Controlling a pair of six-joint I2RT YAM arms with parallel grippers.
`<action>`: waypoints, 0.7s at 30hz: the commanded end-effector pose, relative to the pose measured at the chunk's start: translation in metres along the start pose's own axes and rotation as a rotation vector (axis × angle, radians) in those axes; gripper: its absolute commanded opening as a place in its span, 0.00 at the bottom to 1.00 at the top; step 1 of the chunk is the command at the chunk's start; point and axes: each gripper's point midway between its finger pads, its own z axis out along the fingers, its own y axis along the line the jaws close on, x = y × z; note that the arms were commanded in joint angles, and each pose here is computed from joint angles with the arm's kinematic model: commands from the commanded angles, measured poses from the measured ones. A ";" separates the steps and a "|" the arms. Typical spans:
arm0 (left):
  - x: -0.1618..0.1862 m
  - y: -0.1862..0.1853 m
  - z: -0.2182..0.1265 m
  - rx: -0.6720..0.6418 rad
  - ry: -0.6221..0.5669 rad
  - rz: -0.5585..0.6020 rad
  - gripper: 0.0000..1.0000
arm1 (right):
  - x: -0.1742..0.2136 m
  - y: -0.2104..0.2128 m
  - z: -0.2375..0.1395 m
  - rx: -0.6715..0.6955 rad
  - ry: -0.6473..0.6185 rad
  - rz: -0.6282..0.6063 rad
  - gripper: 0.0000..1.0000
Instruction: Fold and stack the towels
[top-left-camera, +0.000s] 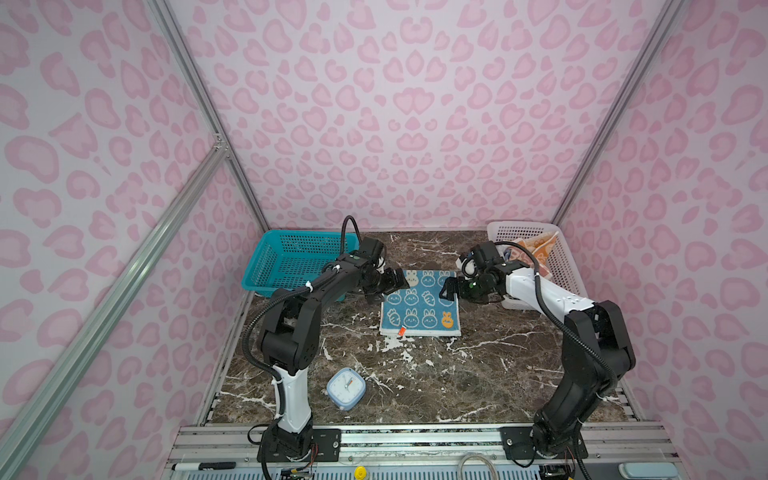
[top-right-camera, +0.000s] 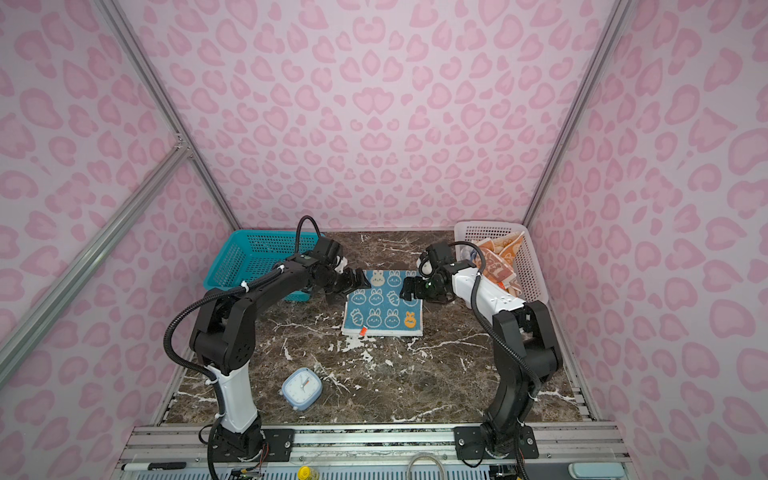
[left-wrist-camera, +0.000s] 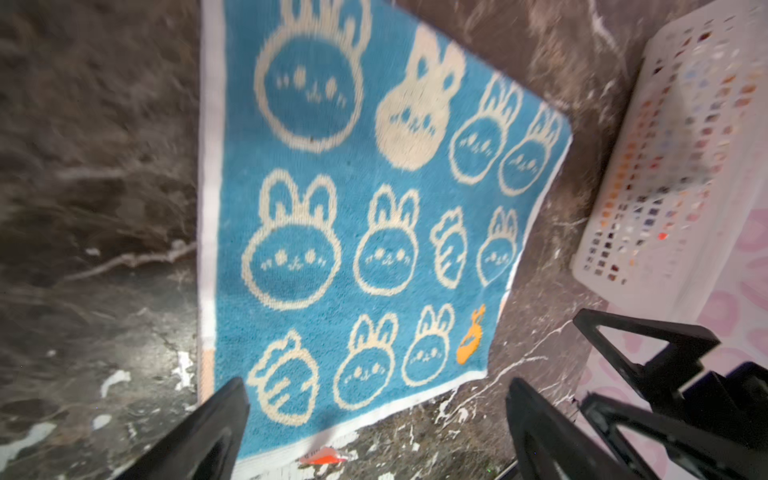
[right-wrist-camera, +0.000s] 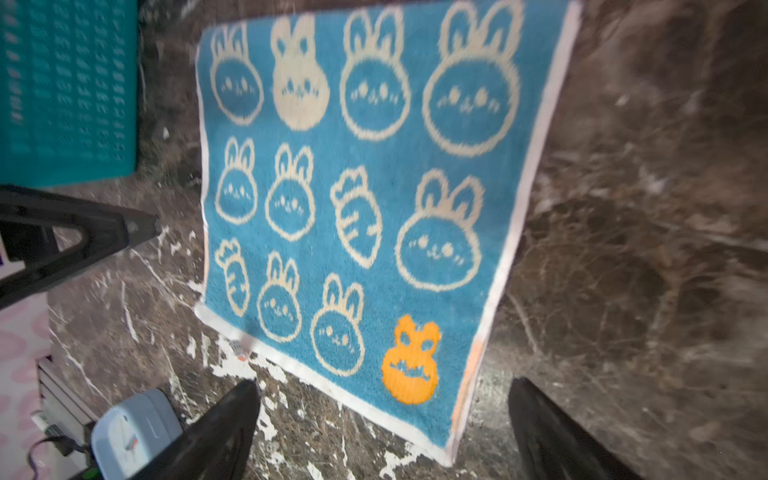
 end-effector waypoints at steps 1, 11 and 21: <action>-0.024 -0.014 -0.002 0.019 -0.032 0.005 0.98 | -0.036 0.013 0.004 -0.128 -0.064 0.100 0.96; -0.080 -0.015 0.052 0.045 -0.045 -0.075 0.98 | -0.114 0.019 0.063 -0.257 -0.089 0.233 0.97; -0.079 0.024 0.084 -0.078 -0.029 -0.064 0.98 | -0.110 -0.023 0.109 -0.188 -0.027 0.260 0.98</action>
